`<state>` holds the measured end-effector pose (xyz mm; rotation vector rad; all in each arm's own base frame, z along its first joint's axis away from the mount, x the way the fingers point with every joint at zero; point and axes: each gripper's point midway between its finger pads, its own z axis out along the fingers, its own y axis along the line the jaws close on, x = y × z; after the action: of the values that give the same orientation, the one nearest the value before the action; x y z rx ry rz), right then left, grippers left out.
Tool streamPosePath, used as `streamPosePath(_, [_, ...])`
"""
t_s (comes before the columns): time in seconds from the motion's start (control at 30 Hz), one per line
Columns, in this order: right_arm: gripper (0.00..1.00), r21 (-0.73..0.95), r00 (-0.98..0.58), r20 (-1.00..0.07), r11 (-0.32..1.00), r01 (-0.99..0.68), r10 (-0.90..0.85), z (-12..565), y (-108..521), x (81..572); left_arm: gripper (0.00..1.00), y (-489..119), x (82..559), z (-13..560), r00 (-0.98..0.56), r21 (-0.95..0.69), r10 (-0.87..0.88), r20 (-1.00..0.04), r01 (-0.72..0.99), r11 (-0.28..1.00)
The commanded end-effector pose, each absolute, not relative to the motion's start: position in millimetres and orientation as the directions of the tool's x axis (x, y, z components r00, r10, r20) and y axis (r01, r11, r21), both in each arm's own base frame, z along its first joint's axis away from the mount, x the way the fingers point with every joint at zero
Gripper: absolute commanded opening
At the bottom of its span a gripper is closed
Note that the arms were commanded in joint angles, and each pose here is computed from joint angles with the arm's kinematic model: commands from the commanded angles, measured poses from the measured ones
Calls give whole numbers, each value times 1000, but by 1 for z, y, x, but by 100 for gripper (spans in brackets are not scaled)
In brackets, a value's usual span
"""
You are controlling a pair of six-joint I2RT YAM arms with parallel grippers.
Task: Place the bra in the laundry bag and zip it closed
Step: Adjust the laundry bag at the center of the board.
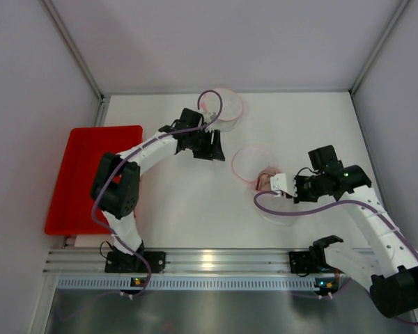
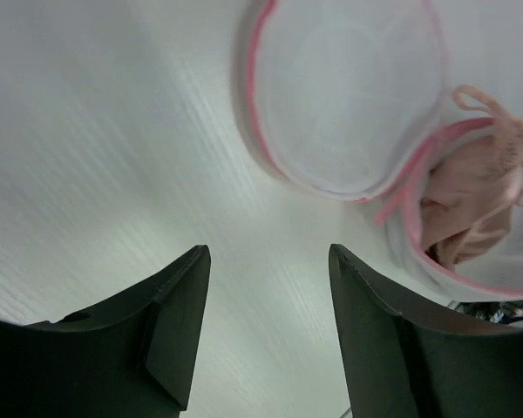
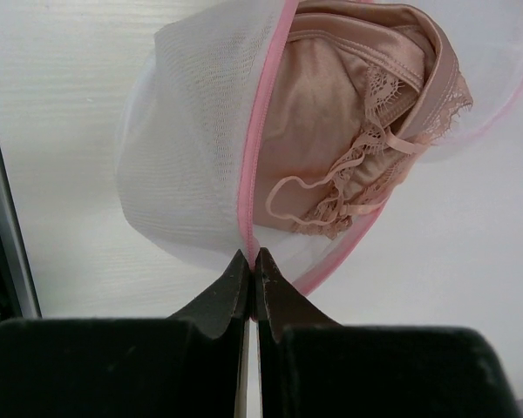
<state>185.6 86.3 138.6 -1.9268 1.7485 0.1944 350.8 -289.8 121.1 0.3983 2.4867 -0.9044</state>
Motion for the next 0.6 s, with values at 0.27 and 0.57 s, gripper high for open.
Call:
streamPosePath(0.27, [0,-287,160,-482,-18,-958,-861,141,94,190,61,-325,392,74,-882,-609,12,-470,334,719])
streamPosePath(0.57, [0,-292,159,-490,-11,-956,-857,143,96,192,57,-356,394,34,-928,-680,-59,-367,225,697])
